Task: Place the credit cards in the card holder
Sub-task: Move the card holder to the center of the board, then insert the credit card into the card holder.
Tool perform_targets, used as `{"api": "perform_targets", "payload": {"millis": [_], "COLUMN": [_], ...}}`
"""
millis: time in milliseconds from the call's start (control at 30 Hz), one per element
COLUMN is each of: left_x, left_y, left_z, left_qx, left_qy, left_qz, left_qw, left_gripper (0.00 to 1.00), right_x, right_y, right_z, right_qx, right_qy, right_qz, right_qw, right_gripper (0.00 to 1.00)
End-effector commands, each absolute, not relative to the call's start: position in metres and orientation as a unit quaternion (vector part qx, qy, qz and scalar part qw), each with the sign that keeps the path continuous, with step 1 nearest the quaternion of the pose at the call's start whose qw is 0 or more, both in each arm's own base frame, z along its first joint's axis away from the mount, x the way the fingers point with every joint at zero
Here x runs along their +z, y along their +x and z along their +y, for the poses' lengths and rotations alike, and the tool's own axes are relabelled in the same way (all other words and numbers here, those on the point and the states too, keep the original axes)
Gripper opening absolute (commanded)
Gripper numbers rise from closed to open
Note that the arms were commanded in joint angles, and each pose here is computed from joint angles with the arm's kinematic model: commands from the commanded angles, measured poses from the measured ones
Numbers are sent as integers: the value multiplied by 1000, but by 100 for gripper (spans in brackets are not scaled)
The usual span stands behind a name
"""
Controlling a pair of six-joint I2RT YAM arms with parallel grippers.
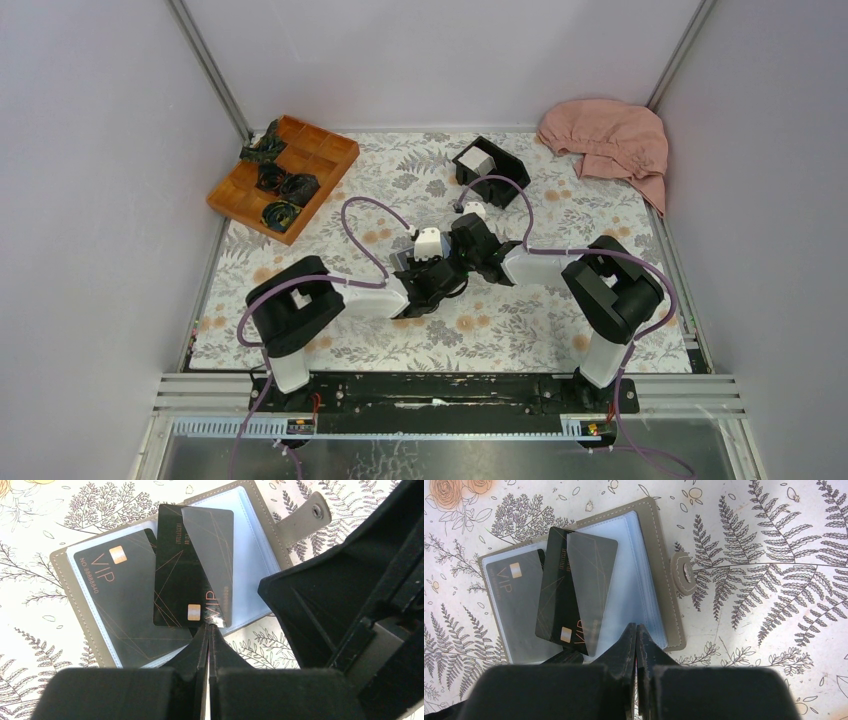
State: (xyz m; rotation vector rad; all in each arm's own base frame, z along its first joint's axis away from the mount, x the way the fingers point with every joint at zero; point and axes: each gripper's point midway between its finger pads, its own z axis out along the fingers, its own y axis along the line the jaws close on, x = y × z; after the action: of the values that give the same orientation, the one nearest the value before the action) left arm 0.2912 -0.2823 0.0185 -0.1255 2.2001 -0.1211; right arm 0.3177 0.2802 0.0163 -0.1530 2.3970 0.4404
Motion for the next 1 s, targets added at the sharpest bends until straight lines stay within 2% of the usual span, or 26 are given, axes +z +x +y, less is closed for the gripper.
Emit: {"api": "perform_targets", "payload": {"millis": [0,233,667,967], "left_x": [20,25,55,69], "left_y": [298,290,279,287], "left_z": [-289,-287,-287,-252], "left_qx": [-70,-89,-134,-103], "left_qy": [-70,-77,-85,-110], "left_qz": [883,885,876,861], "left_qw": [458,450,455,485], "left_gripper": [0,0,7,8], "right_x": [-13,-15,-15,-14], "right_y": [292,292,292,293], "right_z": [263,262,263,264], "right_qx": [128,125,125,128], "right_qy": [-78,-77,-77,-78], "right_qz": [946,947,947,946], "right_qw": [288,287,285,286], "right_gripper": [0,0,0,0]}}
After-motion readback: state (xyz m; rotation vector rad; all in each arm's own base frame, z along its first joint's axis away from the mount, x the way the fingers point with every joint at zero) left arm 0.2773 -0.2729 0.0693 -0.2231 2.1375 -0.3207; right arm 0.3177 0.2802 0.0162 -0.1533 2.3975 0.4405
